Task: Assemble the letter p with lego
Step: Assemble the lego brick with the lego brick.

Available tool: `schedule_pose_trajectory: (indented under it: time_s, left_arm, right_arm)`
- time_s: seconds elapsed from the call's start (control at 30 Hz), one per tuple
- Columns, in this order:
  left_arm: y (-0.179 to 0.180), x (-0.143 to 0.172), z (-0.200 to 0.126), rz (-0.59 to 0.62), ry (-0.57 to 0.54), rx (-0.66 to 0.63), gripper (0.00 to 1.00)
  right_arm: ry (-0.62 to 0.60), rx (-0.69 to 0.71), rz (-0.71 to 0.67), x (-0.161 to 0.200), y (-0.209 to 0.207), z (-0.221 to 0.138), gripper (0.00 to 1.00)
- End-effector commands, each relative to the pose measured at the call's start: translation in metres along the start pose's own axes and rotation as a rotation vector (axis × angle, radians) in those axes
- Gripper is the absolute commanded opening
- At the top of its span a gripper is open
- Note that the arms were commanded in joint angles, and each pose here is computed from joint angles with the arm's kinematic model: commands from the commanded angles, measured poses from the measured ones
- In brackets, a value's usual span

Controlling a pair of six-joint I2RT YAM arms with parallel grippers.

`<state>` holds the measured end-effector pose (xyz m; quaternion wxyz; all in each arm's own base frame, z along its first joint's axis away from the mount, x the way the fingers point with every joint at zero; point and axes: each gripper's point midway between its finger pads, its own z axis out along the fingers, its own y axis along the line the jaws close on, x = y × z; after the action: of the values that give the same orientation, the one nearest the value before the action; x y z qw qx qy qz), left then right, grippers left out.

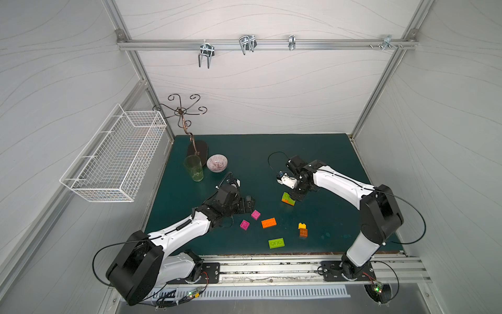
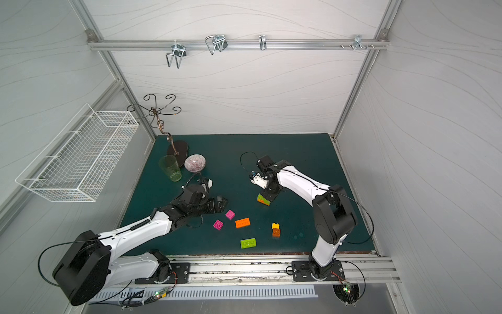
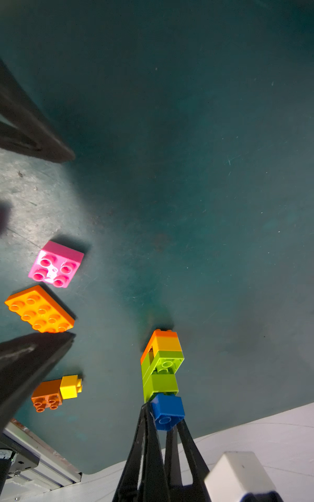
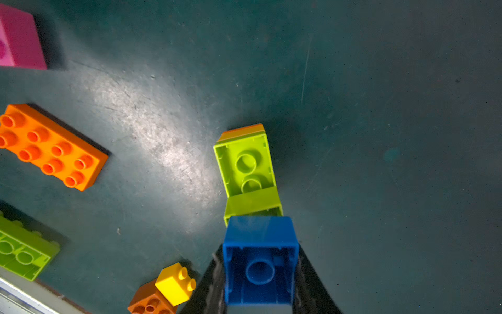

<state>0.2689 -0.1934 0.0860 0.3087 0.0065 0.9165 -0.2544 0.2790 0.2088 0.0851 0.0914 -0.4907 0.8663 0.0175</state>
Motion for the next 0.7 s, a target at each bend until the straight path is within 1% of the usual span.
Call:
schedule_pose_trajectory:
  time_s: [0.0,0.1,0.3,0.57,0.67]
  left_arm:
    - [-0.009,-0.013,-0.005,0.028,-0.047,0.026,0.99]
    - [-0.009,-0.013,-0.005,0.029,-0.048,0.029,0.99]
    - [-0.01,-0.012,-0.006,0.03,-0.049,0.035,0.99]
    - [-0.01,-0.012,-0.008,0.032,-0.051,0.037,0.99]
    - [-0.01,-0.013,-0.008,0.032,-0.053,0.037,0.99]
  right_arm:
    - [0.048,-0.047,-0.027,0.01,0.019,0.007,0.16]
    - [0.058,-0.033,-0.035,0.014,0.022,0.005,0.15]
    - [0.043,-0.004,-0.025,0.018,0.011,-0.001,0.15]
    - [0.109,0.006,0.01,0.026,-0.004,0.015,0.14]
    - [0.097,0.007,0.018,0.023,-0.008,0.011,0.14]
